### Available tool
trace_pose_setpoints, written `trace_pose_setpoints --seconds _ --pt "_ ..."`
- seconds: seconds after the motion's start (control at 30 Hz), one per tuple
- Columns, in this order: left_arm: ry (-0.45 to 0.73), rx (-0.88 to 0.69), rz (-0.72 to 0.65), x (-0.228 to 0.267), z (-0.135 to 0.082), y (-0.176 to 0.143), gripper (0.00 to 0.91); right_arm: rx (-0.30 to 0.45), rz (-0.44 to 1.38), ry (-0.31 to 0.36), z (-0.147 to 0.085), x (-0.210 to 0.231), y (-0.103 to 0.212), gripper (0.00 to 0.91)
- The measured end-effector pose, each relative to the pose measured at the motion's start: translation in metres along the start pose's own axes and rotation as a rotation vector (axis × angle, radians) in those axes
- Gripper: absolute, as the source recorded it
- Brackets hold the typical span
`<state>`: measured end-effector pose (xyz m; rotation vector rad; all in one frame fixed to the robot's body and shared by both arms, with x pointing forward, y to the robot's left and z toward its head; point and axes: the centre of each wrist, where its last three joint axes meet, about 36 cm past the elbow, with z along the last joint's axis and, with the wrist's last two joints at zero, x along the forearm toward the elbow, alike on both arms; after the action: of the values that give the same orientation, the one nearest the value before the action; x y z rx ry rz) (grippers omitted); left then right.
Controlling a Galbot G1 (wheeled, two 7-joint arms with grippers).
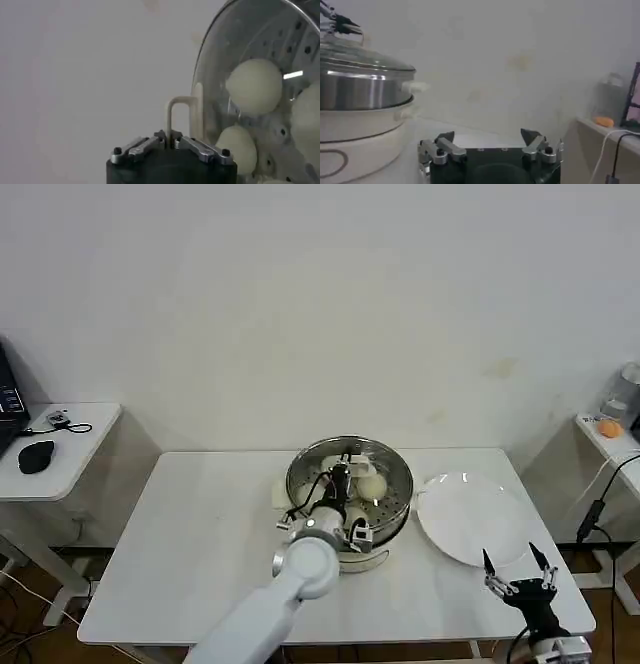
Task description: Take steamed baozi put them in steamer then cover it.
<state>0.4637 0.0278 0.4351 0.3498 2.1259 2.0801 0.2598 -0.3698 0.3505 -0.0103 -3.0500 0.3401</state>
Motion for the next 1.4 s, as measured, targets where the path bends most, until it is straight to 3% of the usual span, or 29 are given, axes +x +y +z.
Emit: trace_pose_setpoints --seconds 0.27,0.3,0.33,0.93,1.4 --pt "0.002 0.0 0.002 -0.002 -0.001 -0.002 0.0 0.0 -0.003 0.002 0.001 0.001 0.001 0.907" --pt "0.002 0.002 0.002 -0.003 -0.002 -0.003 0.816 0.0 -0.003 0.002 0.001 0.001 0.001 0.907" --pt "0.002 0.004 0.002 -0.003 -0.002 -0.003 0.907 0.0 -0.004 0.002 0.001 0.0 0.001 0.907" --pt "-0.007 0.044 -0.014 0.01 0.0 0.004 0.907 -0.001 -0.012 0.006 0.002 0.003 0.006 0.907" --pt "-0.078 0.085 -0.059 0.068 0.014 0.021 0.907 -0.001 -0.014 0.012 0.004 0.008 0.009 0.907"
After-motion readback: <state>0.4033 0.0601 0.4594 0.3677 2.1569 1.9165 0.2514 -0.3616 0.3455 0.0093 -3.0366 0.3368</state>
